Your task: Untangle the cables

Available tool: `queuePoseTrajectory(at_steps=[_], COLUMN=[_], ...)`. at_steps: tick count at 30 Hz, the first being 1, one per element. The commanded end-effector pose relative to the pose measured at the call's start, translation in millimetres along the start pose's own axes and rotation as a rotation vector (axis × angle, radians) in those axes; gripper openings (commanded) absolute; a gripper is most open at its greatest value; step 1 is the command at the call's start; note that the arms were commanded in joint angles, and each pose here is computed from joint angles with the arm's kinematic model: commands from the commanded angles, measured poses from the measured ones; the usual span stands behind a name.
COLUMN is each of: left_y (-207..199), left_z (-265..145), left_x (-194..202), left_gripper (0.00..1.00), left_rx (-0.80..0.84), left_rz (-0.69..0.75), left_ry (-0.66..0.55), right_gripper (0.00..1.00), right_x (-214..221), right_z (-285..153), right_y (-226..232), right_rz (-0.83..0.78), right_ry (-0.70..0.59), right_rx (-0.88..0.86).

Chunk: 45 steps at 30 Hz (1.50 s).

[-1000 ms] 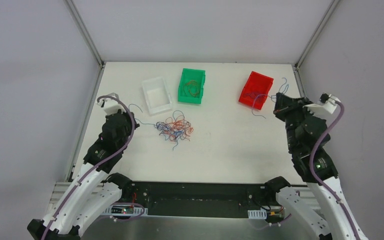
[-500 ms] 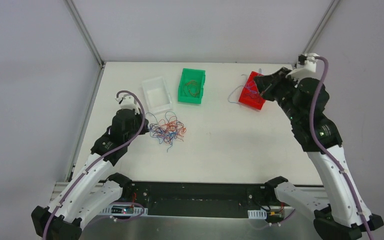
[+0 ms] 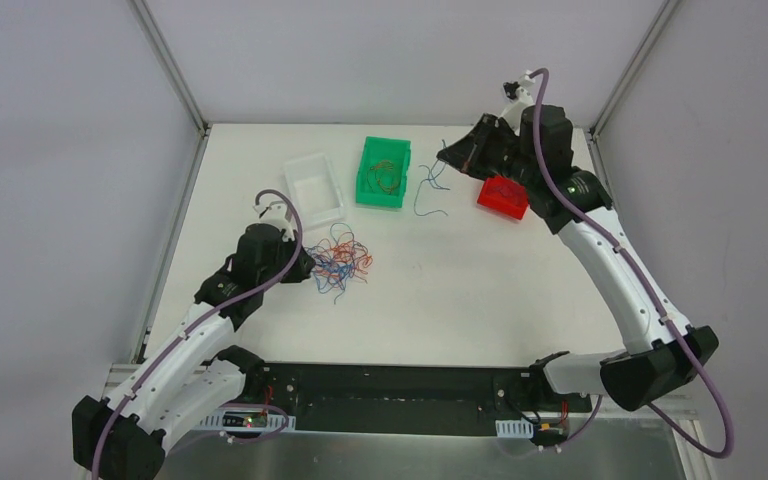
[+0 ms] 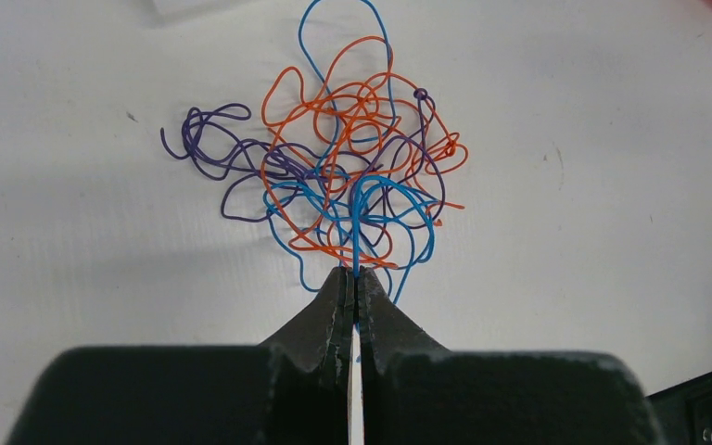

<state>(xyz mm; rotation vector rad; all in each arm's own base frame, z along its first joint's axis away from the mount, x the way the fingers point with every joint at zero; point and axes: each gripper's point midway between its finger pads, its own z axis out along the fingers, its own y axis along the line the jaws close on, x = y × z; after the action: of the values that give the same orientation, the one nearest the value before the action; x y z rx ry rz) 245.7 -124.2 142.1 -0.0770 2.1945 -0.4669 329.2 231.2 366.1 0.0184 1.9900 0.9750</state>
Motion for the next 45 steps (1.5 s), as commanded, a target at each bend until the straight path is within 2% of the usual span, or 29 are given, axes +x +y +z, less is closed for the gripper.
queuePoseTrajectory(at_steps=[1, 12, 16, 22, 30, 33, 40, 45], left_y=[-8, -2, -3, 4, 15, 17, 17, 16], left_z=[3, 16, 20, 21, 12, 9, 6, 6], left_x=[1, 1, 4, 9, 12, 13, 15, 17], left_gripper=[0.0, 0.0, 0.0, 0.0, 0.0, 0.0, 0.0, 0.0], left_rx=[0.048, 0.011, 0.013, -0.014, -0.04, -0.043, -0.037, -0.028], left_rz=[-0.006, 0.035, 0.038, 0.019, 0.01, 0.002, -0.009, -0.014], left_ry=[-0.002, 0.023, 0.041, 0.036, -0.018, -0.034, -0.037, -0.029], right_gripper=[0.0, 0.0, 0.0, 0.0, 0.0, 0.0, 0.0, 0.0], right_x=[-23, 6, 22, 21, 17, 21, 41, 77], right_z=[0, 28, 39, 64, 123, 164, 256, 295], right_y=[26, 22, 40, 76, 131, 138, 105, 58], right_rz=[-0.016, -0.011, -0.048, -0.092, -0.07, -0.045, -0.018, -0.018], right_ry=[-0.06, 0.056, 0.131, 0.141, 0.125, 0.102, 0.051, 0.071], right_rx=[-0.081, -0.116, -0.174, -0.242, -0.373, -0.389, -0.295, -0.181])
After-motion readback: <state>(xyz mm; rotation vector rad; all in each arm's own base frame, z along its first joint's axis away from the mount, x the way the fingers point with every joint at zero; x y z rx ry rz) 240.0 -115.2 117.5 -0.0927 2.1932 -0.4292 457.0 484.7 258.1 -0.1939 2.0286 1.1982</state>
